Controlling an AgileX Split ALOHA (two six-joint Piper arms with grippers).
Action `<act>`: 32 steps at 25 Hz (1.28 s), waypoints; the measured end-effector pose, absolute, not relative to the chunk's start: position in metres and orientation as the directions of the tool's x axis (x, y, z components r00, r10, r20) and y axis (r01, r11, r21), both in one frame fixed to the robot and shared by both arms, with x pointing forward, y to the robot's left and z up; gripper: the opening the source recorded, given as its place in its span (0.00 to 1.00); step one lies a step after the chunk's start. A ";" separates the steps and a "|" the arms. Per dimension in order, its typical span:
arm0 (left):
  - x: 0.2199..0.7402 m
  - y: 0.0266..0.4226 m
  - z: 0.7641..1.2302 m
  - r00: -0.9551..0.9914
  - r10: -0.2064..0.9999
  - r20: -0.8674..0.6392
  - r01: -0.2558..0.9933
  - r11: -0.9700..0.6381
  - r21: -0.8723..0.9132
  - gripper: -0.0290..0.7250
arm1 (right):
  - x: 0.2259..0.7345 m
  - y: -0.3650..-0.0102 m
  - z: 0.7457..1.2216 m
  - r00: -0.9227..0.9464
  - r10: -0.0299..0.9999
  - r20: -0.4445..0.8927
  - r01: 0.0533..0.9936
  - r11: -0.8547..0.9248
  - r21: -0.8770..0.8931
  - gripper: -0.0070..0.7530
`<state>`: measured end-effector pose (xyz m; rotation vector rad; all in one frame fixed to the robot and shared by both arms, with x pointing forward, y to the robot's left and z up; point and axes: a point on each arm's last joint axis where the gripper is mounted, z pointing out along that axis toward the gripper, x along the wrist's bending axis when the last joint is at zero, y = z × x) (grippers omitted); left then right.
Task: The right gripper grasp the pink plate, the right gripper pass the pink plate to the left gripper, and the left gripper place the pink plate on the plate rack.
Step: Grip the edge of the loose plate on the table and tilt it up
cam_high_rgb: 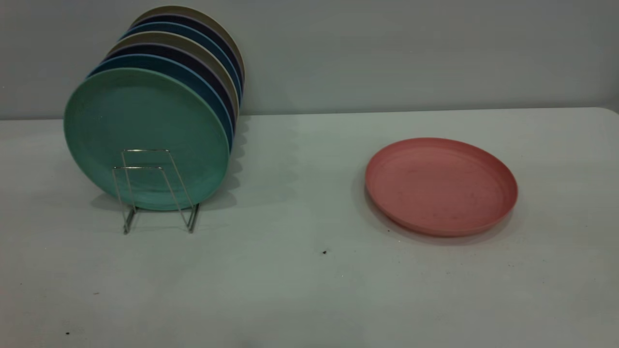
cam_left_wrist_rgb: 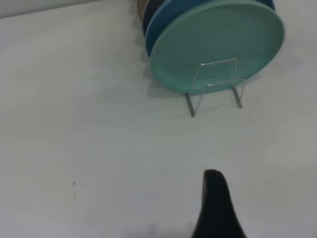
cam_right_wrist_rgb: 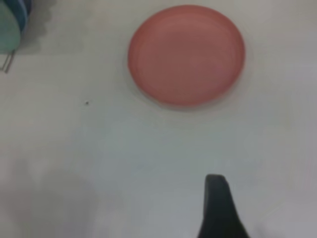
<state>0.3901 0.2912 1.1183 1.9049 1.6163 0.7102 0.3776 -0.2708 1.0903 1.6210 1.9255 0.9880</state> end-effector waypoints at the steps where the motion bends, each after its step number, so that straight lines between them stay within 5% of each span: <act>1: 0.404 0.290 1.117 0.147 0.988 0.047 0.718 -0.139 0.682 0.76 | 0.389 -0.269 1.088 -0.236 0.965 0.116 0.667 0.074 0.741 0.68; 15: 0.543 0.225 1.052 0.413 0.875 -0.254 0.797 -0.212 0.565 0.76 | 0.523 -0.260 0.961 -0.168 0.945 0.282 0.867 0.005 0.498 0.68; 23: 0.569 0.170 0.996 0.504 0.783 -0.364 0.798 -0.260 0.544 0.76 | 0.591 -0.292 0.906 -0.105 0.845 0.524 0.921 -0.116 0.371 0.68; 32: 0.590 0.152 0.963 0.450 0.789 -0.418 0.825 -0.187 0.534 0.76 | 0.632 -0.325 0.839 0.044 0.794 0.606 0.933 -0.249 0.259 0.68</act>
